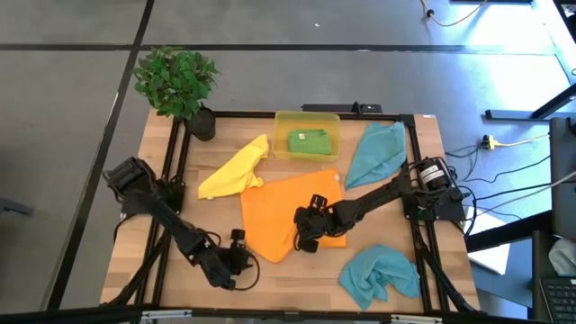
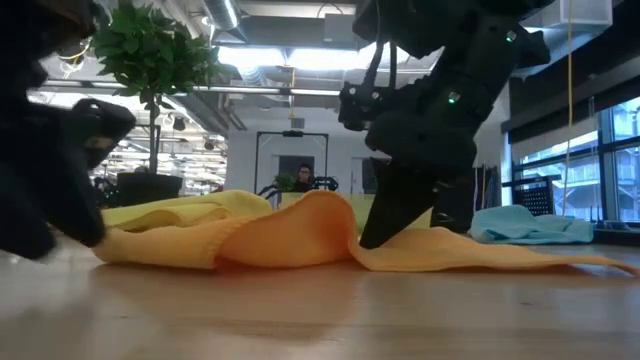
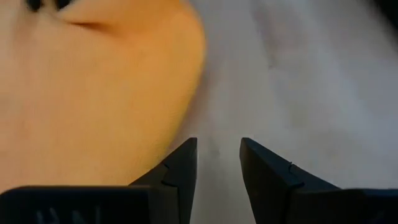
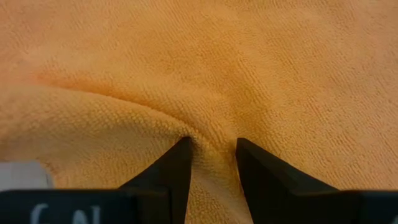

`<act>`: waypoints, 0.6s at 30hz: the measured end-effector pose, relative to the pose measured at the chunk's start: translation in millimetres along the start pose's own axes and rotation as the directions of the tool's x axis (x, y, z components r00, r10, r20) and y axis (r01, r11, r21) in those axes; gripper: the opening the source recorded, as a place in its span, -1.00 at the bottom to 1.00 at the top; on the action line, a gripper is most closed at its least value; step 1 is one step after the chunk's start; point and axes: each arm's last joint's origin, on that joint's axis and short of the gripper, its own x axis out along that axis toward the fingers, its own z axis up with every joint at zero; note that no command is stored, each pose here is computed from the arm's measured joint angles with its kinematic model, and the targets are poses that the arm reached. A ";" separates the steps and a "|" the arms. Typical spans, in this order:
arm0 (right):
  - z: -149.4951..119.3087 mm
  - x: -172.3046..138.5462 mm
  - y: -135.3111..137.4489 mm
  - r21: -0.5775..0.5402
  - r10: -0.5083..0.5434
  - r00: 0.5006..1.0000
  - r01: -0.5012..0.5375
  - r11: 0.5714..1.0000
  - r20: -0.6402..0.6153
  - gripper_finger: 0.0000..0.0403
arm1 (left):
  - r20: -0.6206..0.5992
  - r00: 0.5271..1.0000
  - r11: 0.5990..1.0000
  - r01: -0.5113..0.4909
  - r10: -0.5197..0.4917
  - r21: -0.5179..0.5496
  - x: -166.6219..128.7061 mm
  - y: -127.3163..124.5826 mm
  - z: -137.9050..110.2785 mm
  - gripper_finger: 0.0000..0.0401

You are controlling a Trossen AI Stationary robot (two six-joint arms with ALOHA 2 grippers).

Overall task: Fold microfiber towels
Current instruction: Fold the orange microfiber cloth

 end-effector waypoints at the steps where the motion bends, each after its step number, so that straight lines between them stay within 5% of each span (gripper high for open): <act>1: 0.3 0.2 -0.6 0.002 -0.001 1.000 0.001 1.000 0.000 -0.35 | 0.005 0.999 0.999 -0.040 0.040 0.019 2.7 0.5 -2.4 -0.43; 9: 0.5 0.2 -0.6 0.002 0.000 1.000 0.000 1.000 0.000 -0.35 | 0.033 0.982 0.965 -0.189 0.186 0.180 13.0 3.6 -10.3 -0.43; 18: 0.5 0.2 -0.6 0.002 0.000 1.000 0.000 1.000 0.000 -0.35 | 0.027 0.961 0.944 -0.277 0.277 0.180 23.4 23.2 -3.9 -0.43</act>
